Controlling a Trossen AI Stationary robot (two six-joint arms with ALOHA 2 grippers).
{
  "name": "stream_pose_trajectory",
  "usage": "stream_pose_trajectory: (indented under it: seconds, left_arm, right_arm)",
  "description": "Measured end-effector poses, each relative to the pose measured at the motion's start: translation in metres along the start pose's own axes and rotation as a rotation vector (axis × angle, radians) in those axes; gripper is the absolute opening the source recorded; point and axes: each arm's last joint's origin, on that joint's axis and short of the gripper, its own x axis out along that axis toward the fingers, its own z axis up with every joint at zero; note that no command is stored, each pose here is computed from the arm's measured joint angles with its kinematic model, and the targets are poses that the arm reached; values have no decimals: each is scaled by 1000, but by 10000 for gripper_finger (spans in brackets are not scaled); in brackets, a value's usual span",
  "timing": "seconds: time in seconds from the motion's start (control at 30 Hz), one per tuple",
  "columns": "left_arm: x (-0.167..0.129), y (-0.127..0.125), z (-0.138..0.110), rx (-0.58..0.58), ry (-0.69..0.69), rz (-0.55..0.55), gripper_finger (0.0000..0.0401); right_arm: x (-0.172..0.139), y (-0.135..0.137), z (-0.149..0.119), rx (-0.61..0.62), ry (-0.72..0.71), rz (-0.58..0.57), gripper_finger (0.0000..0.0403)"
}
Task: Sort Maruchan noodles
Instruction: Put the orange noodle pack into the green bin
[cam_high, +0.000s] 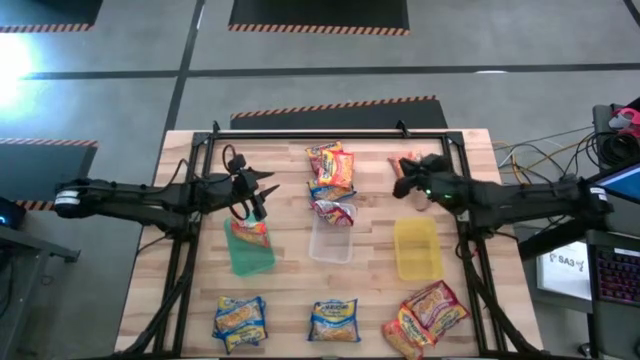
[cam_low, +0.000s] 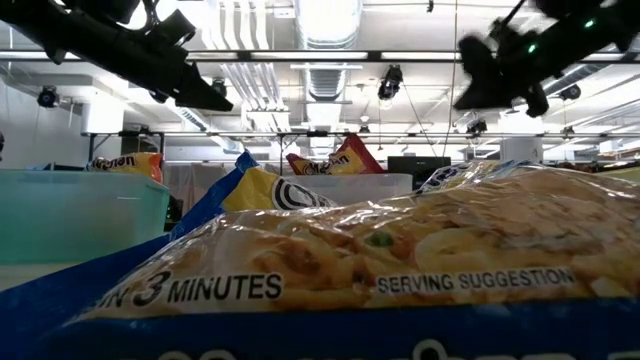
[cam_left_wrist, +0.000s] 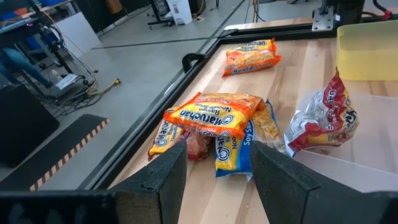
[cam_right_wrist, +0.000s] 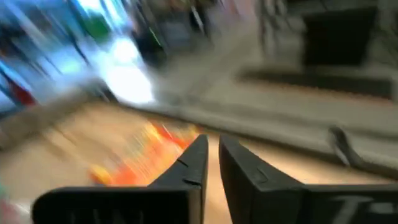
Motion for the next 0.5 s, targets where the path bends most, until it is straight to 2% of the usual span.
stream_pose_trajectory:
  seconds: [0.07, 0.27, 0.5]
  left_arm:
    - [0, 0, -1, 4, 8, -1, 158]
    - [-1, 0, -1, 6, 14, -2, 158]
    - [-1, 0, -1, 5, 12, -1, 158]
  right_arm:
    - [1, -3, 7, 18, 77, -63, 58]
    - [9, -9, 19, 106, 348, -148, 123]
    - [29, -17, 18, 176, 598, -234, 183]
